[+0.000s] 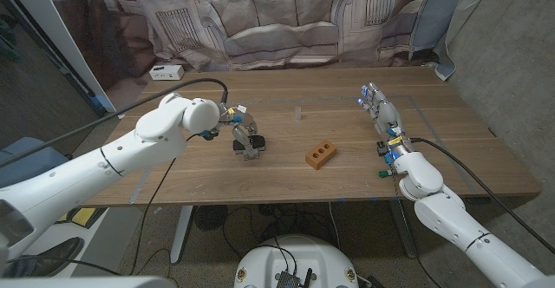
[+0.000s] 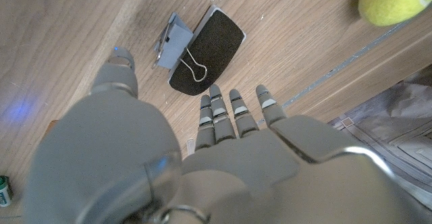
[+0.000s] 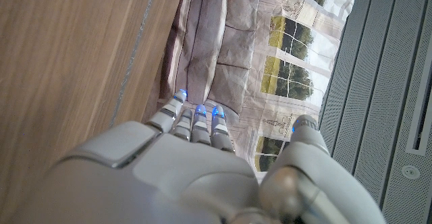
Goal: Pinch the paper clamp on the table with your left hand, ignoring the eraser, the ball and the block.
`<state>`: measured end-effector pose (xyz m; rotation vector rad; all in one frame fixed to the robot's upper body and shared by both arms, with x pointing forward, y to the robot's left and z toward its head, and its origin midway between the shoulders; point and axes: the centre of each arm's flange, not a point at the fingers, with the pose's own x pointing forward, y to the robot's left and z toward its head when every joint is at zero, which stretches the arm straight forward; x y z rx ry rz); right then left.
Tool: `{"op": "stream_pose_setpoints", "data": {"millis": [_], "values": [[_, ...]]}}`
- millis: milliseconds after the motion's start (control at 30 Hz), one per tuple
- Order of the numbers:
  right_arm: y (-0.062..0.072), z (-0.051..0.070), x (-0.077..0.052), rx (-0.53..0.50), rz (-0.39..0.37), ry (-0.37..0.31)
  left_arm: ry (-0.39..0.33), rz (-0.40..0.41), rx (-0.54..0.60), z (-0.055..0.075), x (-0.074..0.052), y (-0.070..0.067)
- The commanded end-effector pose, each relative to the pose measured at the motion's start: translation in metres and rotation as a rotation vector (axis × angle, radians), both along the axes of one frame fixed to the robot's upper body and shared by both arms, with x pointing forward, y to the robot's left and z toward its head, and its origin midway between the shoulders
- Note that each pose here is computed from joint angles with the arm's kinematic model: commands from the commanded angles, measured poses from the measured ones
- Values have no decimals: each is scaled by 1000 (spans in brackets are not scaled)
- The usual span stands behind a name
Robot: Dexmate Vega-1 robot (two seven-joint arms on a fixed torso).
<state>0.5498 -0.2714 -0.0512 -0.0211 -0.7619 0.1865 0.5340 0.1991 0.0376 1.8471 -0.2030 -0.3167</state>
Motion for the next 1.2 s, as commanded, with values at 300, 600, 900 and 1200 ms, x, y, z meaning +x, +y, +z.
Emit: {"op": "stream_pose_setpoints", "data": {"millis": [300, 600, 900, 1200], "values": [[-2, 0, -1, -1, 0, 2, -11, 17, 39, -1, 1, -4], [-2, -2, -1, 2, 4, 3, 1, 22, 71, -4, 2, -8], [-3, -4, 0, 7, 3, 10, -11, 37, 81, -4, 1, -8], [-3, -6, -1, 3, 5, 16, -16, 43, 75, -6, 0, -7]]}}
